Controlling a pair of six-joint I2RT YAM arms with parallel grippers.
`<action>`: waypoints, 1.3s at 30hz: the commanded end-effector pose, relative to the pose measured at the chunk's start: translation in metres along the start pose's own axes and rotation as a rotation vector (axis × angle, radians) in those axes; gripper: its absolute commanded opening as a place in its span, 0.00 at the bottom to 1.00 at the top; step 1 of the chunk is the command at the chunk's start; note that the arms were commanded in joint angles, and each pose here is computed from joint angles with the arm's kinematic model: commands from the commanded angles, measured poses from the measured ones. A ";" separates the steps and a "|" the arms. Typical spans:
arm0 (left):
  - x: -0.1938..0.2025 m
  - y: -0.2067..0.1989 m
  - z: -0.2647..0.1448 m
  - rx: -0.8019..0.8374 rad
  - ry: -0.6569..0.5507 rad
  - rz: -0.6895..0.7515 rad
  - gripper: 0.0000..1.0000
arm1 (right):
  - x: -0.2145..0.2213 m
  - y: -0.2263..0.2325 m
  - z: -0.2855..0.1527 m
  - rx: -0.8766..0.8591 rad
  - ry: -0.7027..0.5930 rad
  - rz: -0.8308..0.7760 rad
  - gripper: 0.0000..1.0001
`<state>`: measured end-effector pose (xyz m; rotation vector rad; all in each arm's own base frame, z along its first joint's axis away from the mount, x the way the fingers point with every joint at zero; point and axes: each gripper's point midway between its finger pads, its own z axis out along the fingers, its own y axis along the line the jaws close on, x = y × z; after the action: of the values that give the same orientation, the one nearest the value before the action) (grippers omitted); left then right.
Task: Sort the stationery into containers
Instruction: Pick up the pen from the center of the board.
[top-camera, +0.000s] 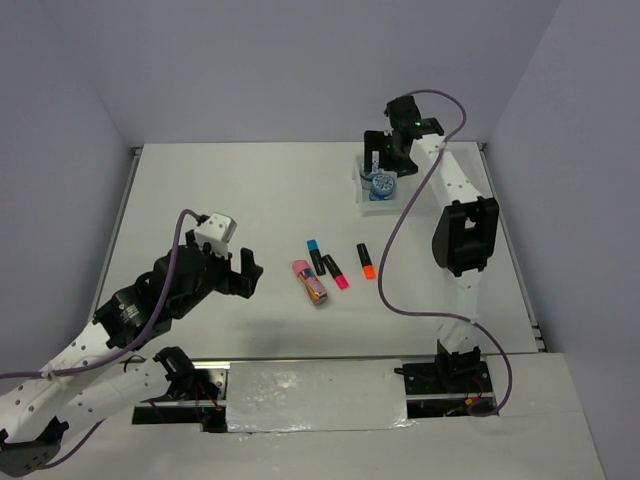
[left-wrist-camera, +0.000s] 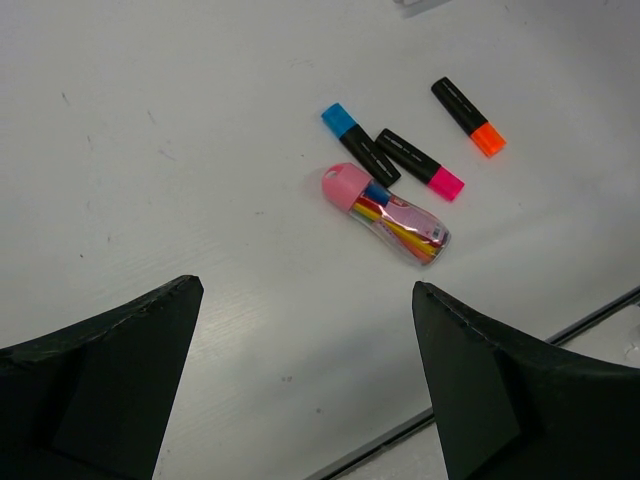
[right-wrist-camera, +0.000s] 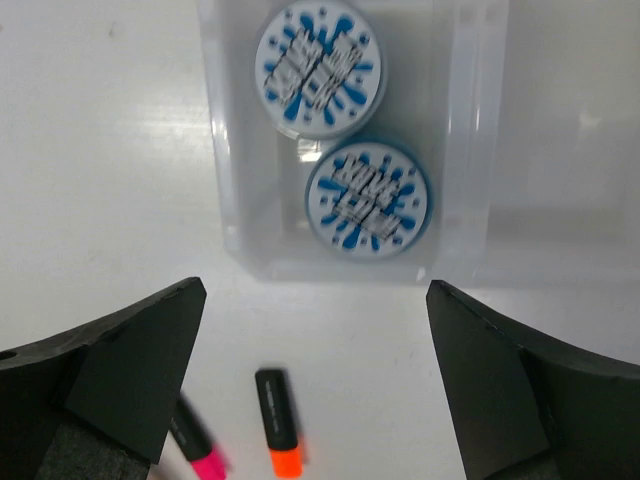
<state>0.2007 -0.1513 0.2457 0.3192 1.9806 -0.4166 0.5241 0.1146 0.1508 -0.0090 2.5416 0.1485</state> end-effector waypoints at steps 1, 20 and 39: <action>-0.015 0.007 -0.001 -0.047 -0.058 -0.032 0.99 | -0.017 0.019 -0.073 -0.111 -0.148 0.028 1.00; -0.001 0.111 -0.021 -0.691 -0.020 -0.175 0.99 | 0.169 0.072 -0.143 -0.108 -0.152 -0.120 0.71; 0.005 0.095 -0.006 -0.581 0.023 -0.142 0.99 | 0.231 0.053 -0.012 -0.015 0.137 -0.160 0.54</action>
<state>0.2269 -0.0574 0.2180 -0.1975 2.0806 0.1192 0.3000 0.1658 0.0263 -0.2532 2.7270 0.0507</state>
